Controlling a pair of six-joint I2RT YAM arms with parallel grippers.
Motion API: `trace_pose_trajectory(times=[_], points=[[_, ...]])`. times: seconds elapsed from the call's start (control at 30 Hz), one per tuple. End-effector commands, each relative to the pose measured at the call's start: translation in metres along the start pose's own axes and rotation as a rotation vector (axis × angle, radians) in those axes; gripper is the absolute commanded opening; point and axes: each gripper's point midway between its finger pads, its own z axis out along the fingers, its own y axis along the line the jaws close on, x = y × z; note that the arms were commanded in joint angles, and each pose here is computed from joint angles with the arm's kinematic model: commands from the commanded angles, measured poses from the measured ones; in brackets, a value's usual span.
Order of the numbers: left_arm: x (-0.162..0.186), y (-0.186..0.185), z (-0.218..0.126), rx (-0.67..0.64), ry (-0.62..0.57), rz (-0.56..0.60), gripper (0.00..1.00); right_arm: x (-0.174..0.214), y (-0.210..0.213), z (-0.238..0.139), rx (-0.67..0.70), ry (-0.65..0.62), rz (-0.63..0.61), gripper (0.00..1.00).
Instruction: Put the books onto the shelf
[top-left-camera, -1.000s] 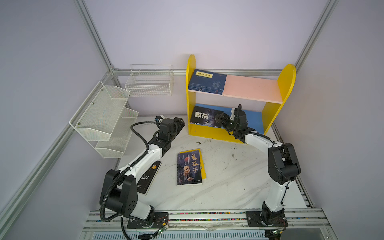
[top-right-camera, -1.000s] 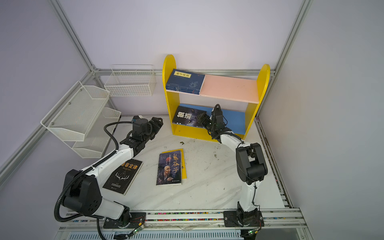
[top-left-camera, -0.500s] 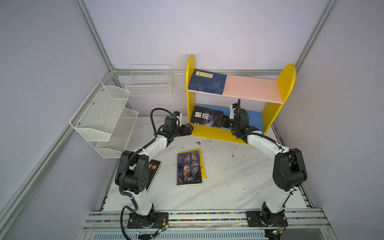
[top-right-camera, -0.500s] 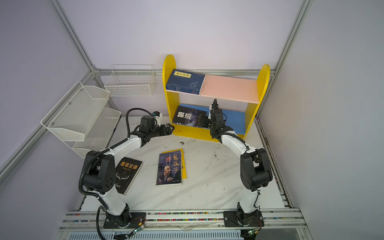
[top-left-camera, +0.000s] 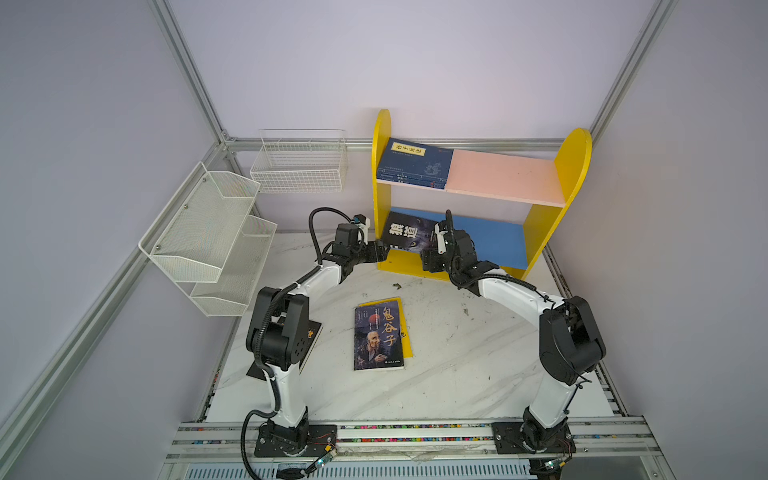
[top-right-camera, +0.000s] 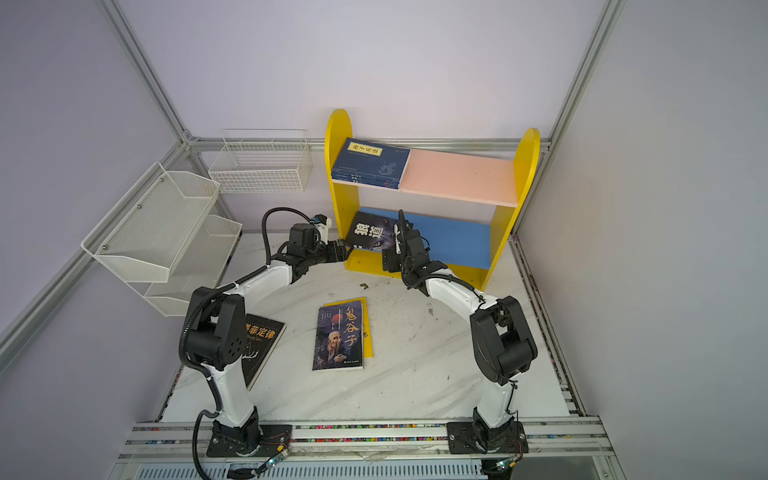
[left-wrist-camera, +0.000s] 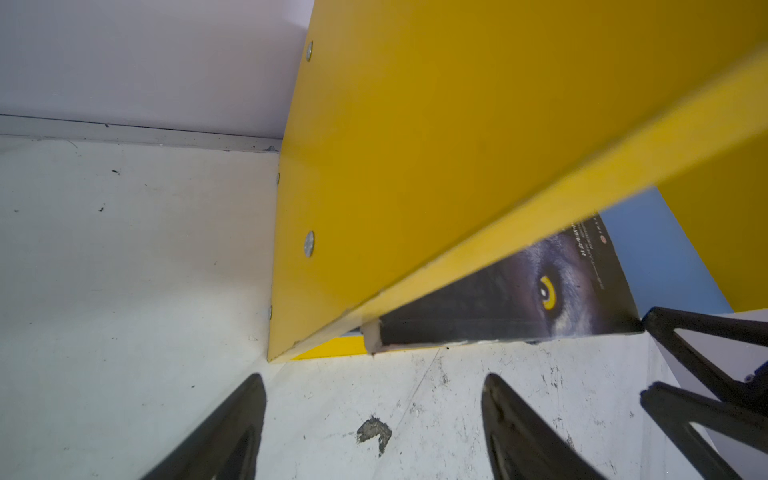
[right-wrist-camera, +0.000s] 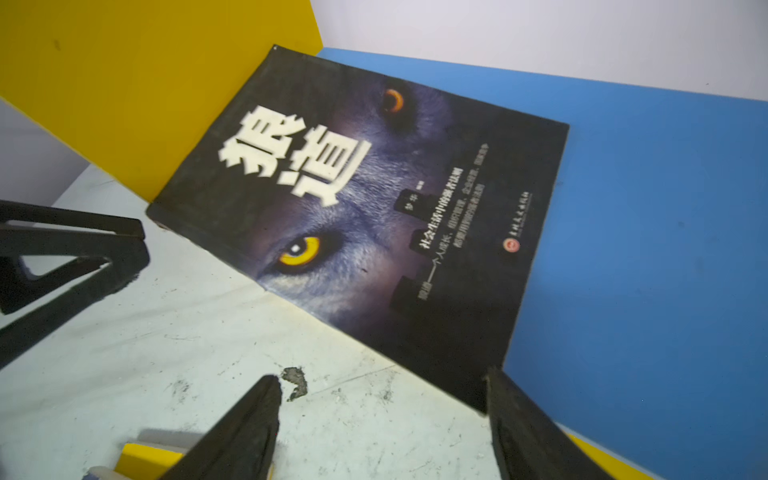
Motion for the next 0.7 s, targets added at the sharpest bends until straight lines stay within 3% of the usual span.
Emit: trace_pose_trajectory(times=[0.0, 0.67], points=[[-0.052, -0.019, -0.011, 0.041, -0.118, 0.078, 0.79, -0.005, -0.007, -0.008, 0.033, -0.015, -0.032, 0.80], [-0.049, -0.010, -0.007, -0.003, -0.114, 0.092, 0.67, 0.001, 0.004, 0.017, -0.022, 0.001, -0.031, 0.74]])
